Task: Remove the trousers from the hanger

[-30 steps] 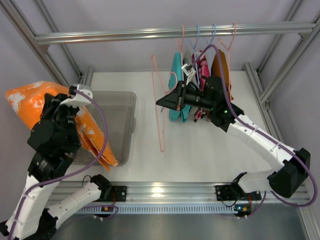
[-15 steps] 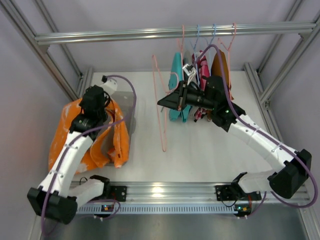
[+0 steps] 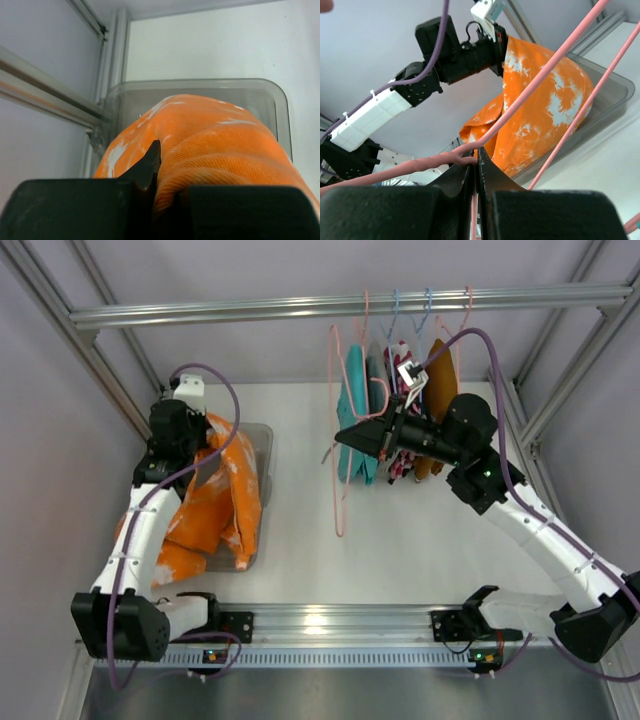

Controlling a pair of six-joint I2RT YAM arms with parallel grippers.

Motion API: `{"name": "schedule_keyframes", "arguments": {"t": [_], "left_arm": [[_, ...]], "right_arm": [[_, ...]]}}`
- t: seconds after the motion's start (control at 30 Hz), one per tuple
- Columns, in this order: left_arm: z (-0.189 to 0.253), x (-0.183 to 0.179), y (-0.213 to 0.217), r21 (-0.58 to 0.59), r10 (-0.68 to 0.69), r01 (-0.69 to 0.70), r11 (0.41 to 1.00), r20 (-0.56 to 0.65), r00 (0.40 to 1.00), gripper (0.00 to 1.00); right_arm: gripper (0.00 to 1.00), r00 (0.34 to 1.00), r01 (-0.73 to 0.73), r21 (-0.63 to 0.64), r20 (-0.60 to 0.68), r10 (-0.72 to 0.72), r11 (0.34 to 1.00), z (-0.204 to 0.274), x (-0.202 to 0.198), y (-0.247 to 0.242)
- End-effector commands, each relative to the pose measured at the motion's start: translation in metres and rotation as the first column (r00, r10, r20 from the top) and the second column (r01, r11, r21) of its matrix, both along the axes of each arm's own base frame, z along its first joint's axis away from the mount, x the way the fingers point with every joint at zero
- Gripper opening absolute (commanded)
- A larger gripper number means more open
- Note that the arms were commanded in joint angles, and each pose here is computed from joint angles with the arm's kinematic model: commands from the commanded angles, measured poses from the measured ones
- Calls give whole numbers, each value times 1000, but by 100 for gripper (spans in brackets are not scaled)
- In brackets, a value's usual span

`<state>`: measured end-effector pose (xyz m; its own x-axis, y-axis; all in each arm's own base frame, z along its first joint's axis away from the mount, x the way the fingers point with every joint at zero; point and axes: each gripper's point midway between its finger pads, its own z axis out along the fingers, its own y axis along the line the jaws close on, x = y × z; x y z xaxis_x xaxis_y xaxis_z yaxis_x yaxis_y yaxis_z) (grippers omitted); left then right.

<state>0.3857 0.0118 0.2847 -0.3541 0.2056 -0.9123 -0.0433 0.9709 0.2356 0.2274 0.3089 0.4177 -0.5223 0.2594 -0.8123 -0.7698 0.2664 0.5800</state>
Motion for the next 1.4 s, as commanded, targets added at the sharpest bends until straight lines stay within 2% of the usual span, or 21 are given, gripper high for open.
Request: {"name": "schedule_keyframes", "arguments": {"t": [0.0,0.07,0.1,0.17,0.23,0.27,0.3,0.43,0.6,0.77,0.9,1.1,1.23,1.37], "left_arm": [[-7,15,-3,-196,-1,14,980,70,998,8],[-42,11,5,-208,1,-5,978,-19,1000,23],[-52,11,2,-235,-55,44,971,-43,998,45],[-67,3,-2,-258,-94,68,964,-91,991,62],[-53,-8,-16,-283,-179,154,947,-67,982,80],[-49,-15,-23,-290,-219,193,937,-59,974,96],[-28,-27,-34,-281,-282,271,921,2,959,99],[20,-60,-51,-222,-375,393,892,122,919,99],[56,-98,-65,-179,-463,483,857,143,875,99],[87,-122,-86,-127,-582,609,783,194,790,99],[102,-133,-105,-128,-661,700,703,246,709,99],[114,-125,-110,-118,-694,733,670,249,675,99],[122,-122,-114,-104,-711,755,648,273,648,99],[123,-121,-119,-134,-726,774,618,281,628,99]], "right_arm": [[0,993,53,47,107,-58,998,40,-7,-20],[0,989,63,42,131,-68,997,46,-12,-26],[0,988,75,43,133,-80,996,49,-12,-30],[0,986,87,39,137,-91,995,51,-16,-37],[0,982,102,37,153,-106,994,56,-20,-45],[0,979,109,25,172,-112,994,58,-25,-51],[0,974,118,29,192,-122,993,65,-28,-56],[0,958,156,13,241,-154,988,76,-38,-75],[0,932,247,-19,277,-232,969,79,-49,-107],[0,887,358,-77,340,-313,931,73,-65,-140],[0,831,485,-106,366,-420,868,68,-74,-173],[0,732,644,-179,427,-530,744,62,-92,-215],[0,749,650,-274,389,-537,709,37,-98,-223],[0,810,584,-368,312,-496,724,3,-97,-217]]}}
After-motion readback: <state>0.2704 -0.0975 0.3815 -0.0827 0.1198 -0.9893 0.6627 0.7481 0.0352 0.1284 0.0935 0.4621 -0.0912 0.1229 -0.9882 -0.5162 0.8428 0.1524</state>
